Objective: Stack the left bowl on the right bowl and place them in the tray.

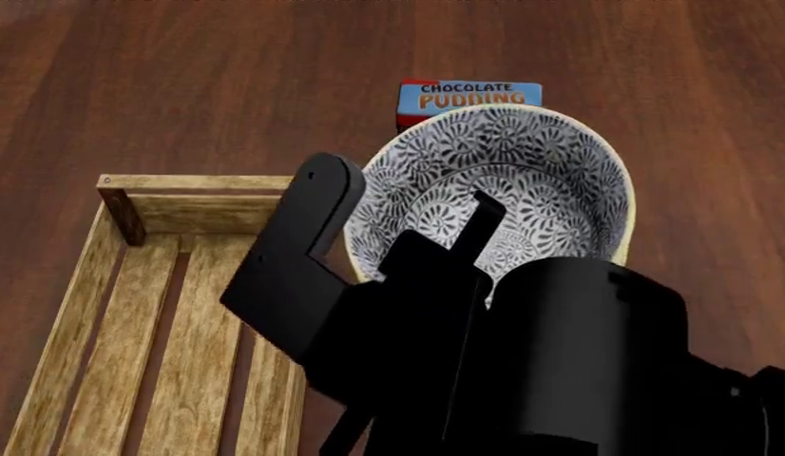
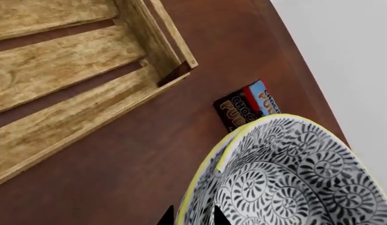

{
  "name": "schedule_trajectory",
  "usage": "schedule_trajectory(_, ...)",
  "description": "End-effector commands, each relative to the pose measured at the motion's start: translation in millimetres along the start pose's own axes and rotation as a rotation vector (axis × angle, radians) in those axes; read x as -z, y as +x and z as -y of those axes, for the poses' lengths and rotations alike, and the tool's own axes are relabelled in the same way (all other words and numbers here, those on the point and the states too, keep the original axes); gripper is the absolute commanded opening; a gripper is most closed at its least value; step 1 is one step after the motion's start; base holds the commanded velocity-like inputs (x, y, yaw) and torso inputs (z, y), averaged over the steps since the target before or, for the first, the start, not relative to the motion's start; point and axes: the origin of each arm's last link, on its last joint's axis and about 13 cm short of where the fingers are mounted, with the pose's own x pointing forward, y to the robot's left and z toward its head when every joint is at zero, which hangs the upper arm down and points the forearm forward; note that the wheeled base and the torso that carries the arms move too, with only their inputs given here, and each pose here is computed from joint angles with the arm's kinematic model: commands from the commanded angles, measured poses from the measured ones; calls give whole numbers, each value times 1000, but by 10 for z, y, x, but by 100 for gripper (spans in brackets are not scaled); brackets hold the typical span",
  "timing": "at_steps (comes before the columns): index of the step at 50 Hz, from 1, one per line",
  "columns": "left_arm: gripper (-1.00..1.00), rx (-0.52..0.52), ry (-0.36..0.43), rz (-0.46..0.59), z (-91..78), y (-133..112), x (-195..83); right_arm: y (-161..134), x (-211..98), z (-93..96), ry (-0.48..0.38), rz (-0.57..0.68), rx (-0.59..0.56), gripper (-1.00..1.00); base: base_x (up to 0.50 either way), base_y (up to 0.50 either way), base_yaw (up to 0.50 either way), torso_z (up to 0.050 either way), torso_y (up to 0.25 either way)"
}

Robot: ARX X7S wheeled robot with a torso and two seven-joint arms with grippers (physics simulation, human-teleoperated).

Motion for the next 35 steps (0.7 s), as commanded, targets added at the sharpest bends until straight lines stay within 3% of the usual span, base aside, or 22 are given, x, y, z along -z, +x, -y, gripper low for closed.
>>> schedule_trajectory(1,100,-28,1,-2,-62,-65,-4,120,-207,18,-71,61,-63,-100,0,0,0,0,0)
schedule_trajectory(35,100,-51,7,-7,-102,-93,12,453,-706,-53,-133,209,-222,-100,0,0,0,0,1)
